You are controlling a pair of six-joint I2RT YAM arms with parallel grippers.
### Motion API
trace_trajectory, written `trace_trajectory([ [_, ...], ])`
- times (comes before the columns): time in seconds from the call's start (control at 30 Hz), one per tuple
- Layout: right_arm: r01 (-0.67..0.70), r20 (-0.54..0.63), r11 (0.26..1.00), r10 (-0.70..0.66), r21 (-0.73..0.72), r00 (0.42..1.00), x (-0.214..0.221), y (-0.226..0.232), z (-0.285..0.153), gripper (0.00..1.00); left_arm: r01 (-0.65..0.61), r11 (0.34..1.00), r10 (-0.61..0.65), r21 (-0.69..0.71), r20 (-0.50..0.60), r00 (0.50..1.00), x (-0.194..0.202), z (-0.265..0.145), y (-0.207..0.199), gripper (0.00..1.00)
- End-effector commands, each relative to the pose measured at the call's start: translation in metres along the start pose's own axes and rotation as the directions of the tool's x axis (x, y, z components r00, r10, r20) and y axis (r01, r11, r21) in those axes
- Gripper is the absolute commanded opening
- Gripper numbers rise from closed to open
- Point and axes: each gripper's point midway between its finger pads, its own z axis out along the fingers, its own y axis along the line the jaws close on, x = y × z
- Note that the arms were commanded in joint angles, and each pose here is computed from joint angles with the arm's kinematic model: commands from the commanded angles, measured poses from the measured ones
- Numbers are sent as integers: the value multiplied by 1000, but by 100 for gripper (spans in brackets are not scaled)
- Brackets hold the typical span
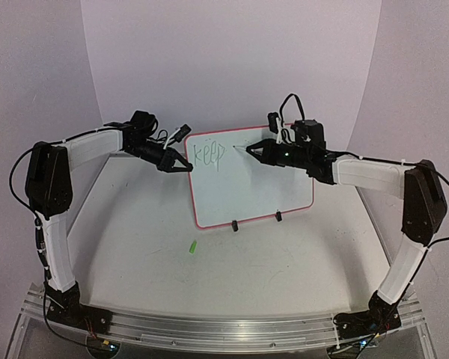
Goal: Write a sentence on the whiteboard
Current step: Write a sentence at the corner of the board.
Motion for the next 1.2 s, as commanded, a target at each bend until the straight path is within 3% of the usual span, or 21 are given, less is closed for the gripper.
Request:
trace_trajectory([
  [0.0,16,44,999,-18,41,999,-10,-7,2,0,-64,997,63,-45,-34,997,3,2,-2,0],
  [0.43,-9,27,997,7,74,1000,6,-14,-10,0,-69,997,67,-46,-31,997,1,1,-3,0],
  [0.73,10,59,1000,-9,-14,998,-12,13,-24,0,-69,996,67,-49,-32,997,1,0,-3,0],
  [1.17,19,102,999,-22,30,995,-29,7,-17,0,-67,997,66,-48,-33,997,2,0,-3,0],
])
